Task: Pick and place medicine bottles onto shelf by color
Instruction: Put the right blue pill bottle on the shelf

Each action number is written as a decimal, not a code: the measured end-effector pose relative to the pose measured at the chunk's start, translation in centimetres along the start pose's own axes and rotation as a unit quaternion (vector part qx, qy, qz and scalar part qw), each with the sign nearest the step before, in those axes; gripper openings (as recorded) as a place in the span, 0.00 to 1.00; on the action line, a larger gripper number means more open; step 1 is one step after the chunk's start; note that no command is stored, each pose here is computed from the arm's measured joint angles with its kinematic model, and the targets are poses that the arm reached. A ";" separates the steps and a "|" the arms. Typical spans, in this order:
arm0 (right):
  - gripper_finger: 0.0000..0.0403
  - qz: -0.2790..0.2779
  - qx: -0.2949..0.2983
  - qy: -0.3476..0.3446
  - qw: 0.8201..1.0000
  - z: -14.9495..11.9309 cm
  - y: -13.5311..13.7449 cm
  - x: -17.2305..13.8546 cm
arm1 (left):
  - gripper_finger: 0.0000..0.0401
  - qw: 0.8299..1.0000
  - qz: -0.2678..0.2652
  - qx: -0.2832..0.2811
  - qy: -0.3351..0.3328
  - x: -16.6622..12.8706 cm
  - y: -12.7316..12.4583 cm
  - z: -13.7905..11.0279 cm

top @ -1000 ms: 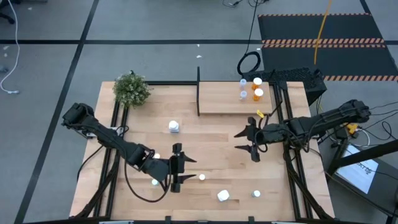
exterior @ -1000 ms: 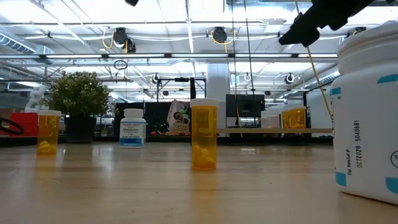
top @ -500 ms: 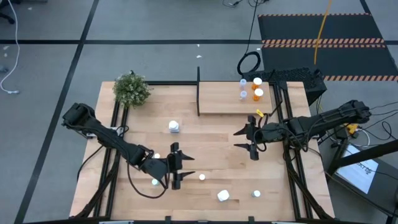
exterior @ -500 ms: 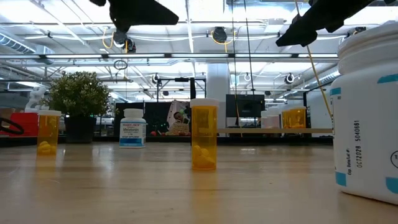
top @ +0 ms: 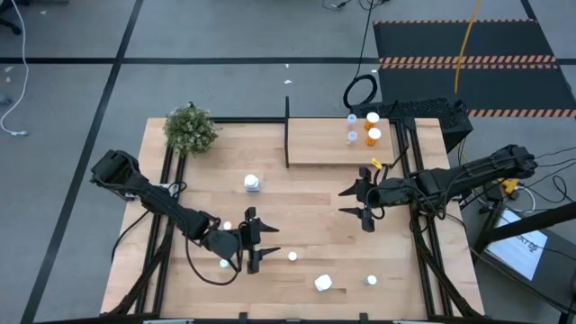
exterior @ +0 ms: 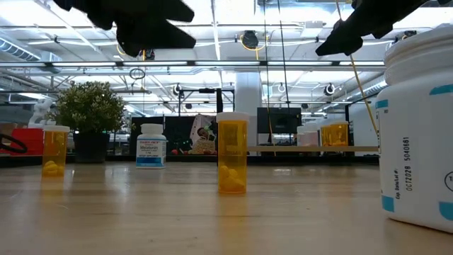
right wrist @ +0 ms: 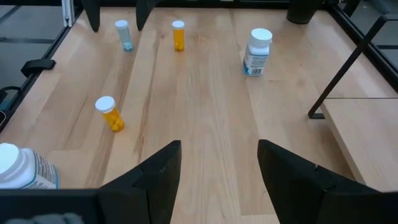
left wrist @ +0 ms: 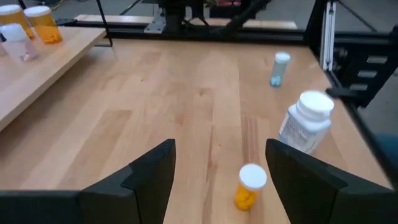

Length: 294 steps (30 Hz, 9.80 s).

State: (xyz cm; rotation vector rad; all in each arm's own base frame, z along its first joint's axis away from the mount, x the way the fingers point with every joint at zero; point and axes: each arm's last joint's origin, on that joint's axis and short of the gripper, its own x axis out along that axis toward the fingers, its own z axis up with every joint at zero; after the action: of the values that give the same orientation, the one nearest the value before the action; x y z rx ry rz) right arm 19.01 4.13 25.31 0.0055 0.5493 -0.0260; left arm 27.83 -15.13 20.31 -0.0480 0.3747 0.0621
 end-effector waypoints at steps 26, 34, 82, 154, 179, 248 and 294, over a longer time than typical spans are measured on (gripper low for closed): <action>0.52 -0.002 -0.004 0.010 1.000 -0.1 0.1 0.6 | 0.62 1.000 0.007 0.013 0.025 2.5 -0.9 -3.1; 0.52 -0.002 -0.003 0.010 1.000 -0.1 0.1 0.6 | 0.62 1.000 0.006 0.013 0.025 2.5 -0.9 -3.1; 0.52 0.056 0.079 0.303 0.948 -1.1 17.8 -0.4 | 0.62 1.000 0.023 -0.001 0.022 2.7 -0.4 -3.0; 0.40 0.077 0.102 0.374 0.919 -7.8 17.5 1.7 | 0.62 0.999 0.025 -0.001 0.023 2.8 -0.3 -3.0; 0.28 0.085 0.093 0.369 0.921 -7.5 17.3 1.7 | 0.62 0.999 0.025 -0.001 0.022 2.8 -0.3 -3.0; 0.29 -0.174 0.096 0.189 0.962 6.8 -24.3 2.8 | 0.62 0.989 0.132 0.031 0.054 5.6 6.6 -2.1; 0.29 -0.125 0.174 0.293 0.932 2.5 -32.2 6.3 | 0.62 0.989 0.136 0.024 0.047 5.8 7.0 -1.9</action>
State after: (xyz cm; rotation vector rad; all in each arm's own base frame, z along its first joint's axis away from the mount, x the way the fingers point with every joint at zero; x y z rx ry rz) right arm 24.84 -28.22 24.15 0.2985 1.1362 -0.3823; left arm 32.02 -7.95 16.17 0.0475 0.4755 0.3221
